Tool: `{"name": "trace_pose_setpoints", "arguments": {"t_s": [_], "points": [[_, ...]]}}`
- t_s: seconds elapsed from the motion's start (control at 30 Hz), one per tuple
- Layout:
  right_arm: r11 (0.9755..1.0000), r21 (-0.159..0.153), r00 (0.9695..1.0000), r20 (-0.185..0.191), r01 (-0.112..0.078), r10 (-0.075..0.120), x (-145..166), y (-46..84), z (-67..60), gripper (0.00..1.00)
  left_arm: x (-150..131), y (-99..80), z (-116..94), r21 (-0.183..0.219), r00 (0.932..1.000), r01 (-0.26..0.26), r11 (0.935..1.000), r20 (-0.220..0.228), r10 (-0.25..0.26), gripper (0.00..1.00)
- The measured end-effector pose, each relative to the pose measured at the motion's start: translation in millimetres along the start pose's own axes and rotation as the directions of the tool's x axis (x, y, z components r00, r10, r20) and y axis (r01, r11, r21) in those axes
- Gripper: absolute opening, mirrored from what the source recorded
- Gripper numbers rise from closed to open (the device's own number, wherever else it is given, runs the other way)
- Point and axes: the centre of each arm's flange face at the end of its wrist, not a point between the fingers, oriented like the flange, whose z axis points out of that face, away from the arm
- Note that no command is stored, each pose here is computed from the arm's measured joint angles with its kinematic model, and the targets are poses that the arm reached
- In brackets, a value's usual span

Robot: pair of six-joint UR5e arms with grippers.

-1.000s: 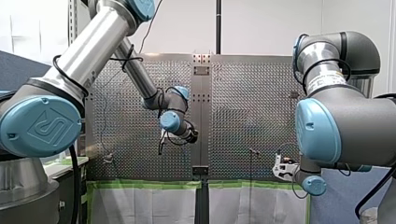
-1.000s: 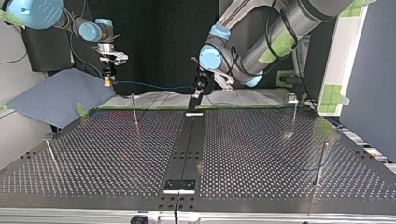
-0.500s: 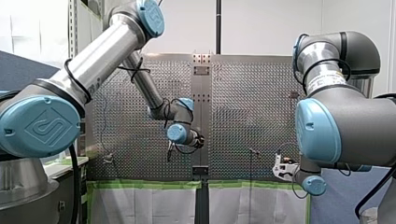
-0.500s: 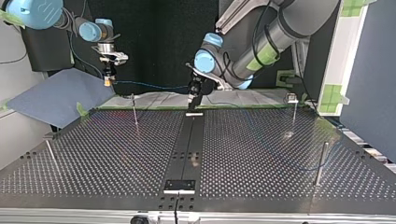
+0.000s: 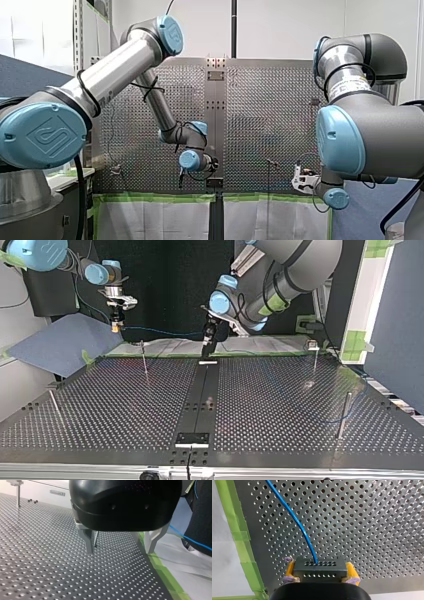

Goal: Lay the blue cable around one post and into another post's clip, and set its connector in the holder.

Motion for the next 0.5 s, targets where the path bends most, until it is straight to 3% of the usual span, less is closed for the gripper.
{"name": "trace_pose_setpoints", "arguments": {"t_s": [0.17, 0.5], "points": [[1.0000, 0.000, 1.0000, 0.000, 0.000, 0.000, 0.0, -0.1, 0.0, 0.36, 23.7, 1.2, 1.2, -0.001, 0.9998, -0.003, 1.0000, -0.021, 0.003, 1.00], [1.0000, 0.002, 1.0000, -0.001, 0.001, -0.001, -0.1, -0.9, 0.1, 0.36, 80.9, 4.6, -3.3, -0.004, 0.9943, -0.016, 0.9999, -0.106, 0.015, 1.00]]}}
